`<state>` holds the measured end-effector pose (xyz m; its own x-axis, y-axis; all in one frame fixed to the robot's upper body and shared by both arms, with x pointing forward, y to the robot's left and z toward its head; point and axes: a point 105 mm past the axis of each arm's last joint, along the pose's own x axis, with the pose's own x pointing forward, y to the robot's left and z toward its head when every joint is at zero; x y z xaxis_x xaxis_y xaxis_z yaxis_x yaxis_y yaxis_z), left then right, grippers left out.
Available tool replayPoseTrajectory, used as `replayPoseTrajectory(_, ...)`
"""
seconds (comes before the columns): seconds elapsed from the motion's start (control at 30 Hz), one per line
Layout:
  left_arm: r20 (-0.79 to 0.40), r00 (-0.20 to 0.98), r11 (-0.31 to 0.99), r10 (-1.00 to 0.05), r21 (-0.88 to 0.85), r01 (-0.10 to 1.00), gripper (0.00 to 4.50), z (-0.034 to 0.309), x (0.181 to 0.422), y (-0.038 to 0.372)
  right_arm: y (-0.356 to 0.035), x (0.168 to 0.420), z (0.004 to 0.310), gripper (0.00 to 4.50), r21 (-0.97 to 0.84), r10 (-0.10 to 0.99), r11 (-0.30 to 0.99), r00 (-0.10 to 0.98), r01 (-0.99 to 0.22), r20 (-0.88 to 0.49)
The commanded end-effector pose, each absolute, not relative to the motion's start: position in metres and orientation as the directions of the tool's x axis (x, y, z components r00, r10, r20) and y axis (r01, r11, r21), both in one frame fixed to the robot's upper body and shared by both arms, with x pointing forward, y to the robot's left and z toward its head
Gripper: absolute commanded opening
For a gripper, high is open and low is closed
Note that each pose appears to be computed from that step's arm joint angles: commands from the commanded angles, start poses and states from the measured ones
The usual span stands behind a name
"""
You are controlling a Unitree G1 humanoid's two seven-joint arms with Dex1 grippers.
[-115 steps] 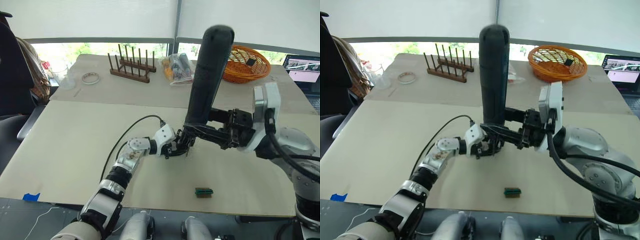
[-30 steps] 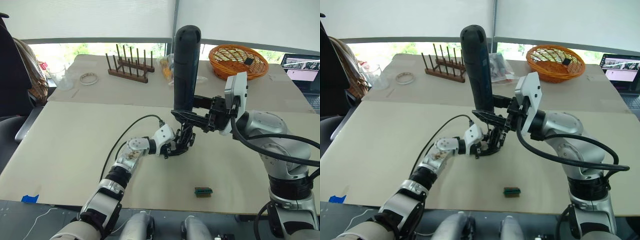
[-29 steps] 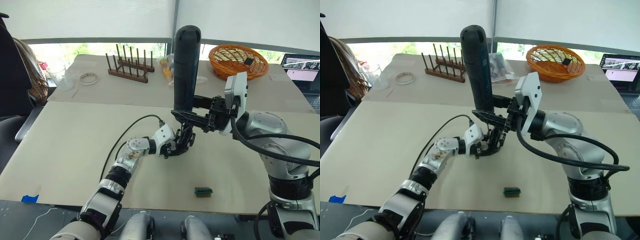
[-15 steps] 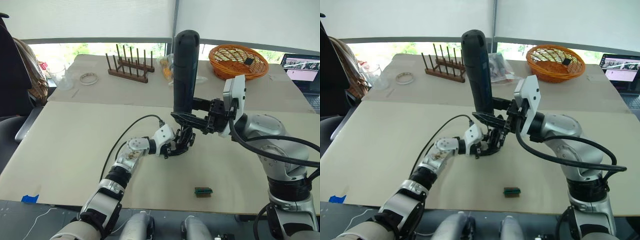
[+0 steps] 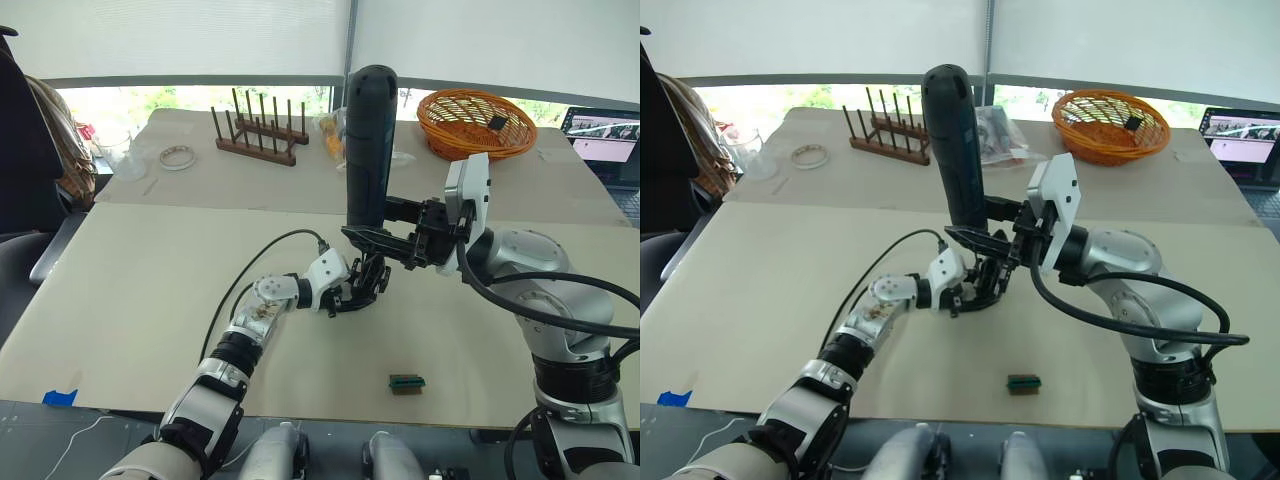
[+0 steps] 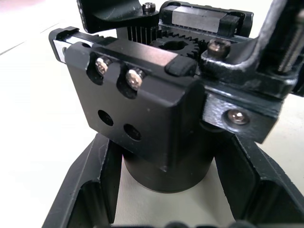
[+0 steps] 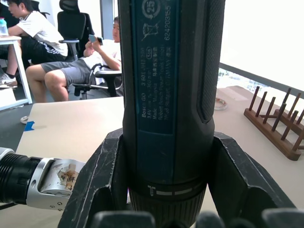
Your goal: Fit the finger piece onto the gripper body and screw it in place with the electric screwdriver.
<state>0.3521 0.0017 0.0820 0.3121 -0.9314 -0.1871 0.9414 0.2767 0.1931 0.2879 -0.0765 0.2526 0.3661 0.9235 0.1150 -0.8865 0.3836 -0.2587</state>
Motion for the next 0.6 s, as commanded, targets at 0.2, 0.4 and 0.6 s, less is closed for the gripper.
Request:
replayPoseTrajectory(0.2, -0.141, 0.306, 0.270, -0.941, 0.232, 0.935, 2.31, 0.097, 0.352, -0.003, -0.076, 0.283, 0.262, 1.93, -0.305, 0.919, 0.392, 0.356, -0.868, 0.168)
replayPoseTrajectory(0.4, -0.141, 0.308, 0.271, -0.941, 0.232, 0.934, 2.31, 0.097, 0.353, -0.003, -0.079, 0.284, 0.254, 1.93, -0.306, 0.918, 0.395, 0.363, -0.866, 0.158)
replayPoseTrajectory(0.6, -0.142, 0.309, 0.272, -0.940, 0.231, 0.934, 2.31, 0.097, 0.353, -0.003, -0.079, 0.284, 0.253, 1.93, -0.300, 0.915, 0.401, 0.366, -0.865, 0.168)
